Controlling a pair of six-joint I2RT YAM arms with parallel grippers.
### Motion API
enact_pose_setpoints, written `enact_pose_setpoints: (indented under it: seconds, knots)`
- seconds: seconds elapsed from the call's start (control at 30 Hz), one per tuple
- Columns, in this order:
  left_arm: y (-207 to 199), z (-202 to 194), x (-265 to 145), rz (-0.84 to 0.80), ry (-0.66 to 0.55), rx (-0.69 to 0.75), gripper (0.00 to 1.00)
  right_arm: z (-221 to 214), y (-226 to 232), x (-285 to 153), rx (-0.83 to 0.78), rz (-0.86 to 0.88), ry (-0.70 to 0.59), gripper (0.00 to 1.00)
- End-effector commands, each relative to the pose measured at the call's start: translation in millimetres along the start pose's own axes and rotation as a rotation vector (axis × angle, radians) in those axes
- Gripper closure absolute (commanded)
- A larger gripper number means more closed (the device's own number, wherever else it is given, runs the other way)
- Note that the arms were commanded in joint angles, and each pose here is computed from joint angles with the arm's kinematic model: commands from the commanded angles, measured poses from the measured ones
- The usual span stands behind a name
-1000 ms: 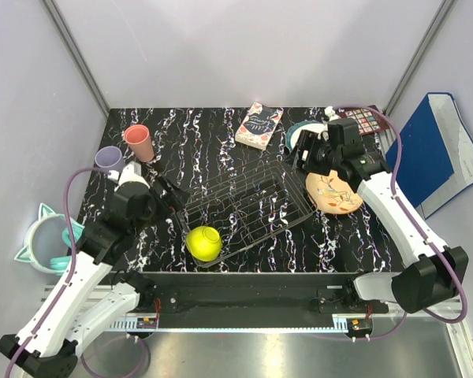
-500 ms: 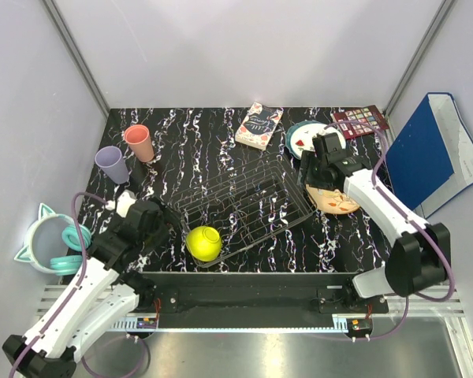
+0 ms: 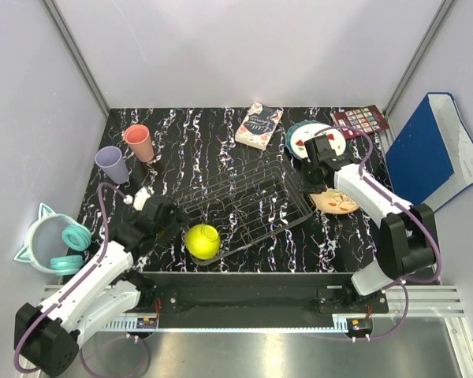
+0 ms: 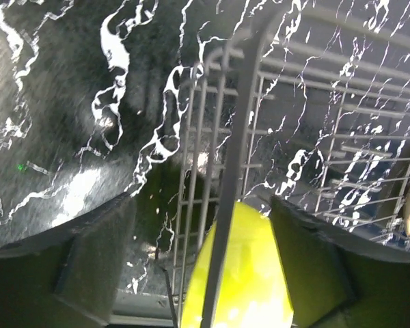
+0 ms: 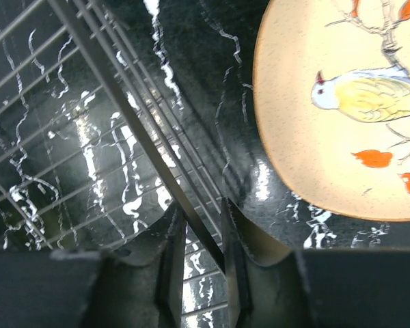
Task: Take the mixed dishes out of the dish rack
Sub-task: Adjust the dish rack at the center of the board.
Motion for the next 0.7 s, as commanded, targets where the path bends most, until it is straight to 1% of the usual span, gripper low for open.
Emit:
enact_pose_setpoints:
  seconds: [0.0, 0.07, 0.17, 0.33, 0.5, 0.67]
  knots:
    - [-18, 9, 6, -0.074, -0.020, 0.070, 0.28, 1, 4, -5, 0.033, 0.026, -0.028, 0.75]
    - [-25, 12, 9, -0.079, -0.008, 0.087, 0.37, -3, 2, -5, 0.042, 0.024, -0.020, 0.77]
    - [-32, 16, 13, -0.079, -0.006, 0.109, 0.47, -9, 0, -5, 0.053, 0.026, -0.007, 0.78]
    - [-43, 32, 17, -0.085, -0.022, 0.121, 0.46, -19, -5, -7, 0.071, 0.037, 0.015, 0.79]
    - [-50, 52, 28, -0.073, -0.029, 0.140, 0.41, -23, -6, -19, 0.087, 0.069, 0.009, 0.80]
    - [-62, 72, 35, -0.092, -0.029, 0.140, 0.41, -23, -6, -31, 0.096, 0.090, -0.006, 0.81]
Point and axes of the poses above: each gripper's point midway between its finger pads, its own x axis out along the fingers, its own y axis along the line the jaws close on, z = x × y, the point moved 10 cm from there along -x, back along the fingers, and after that the axes turned 8 degrees about x, right-handed, at the moved point
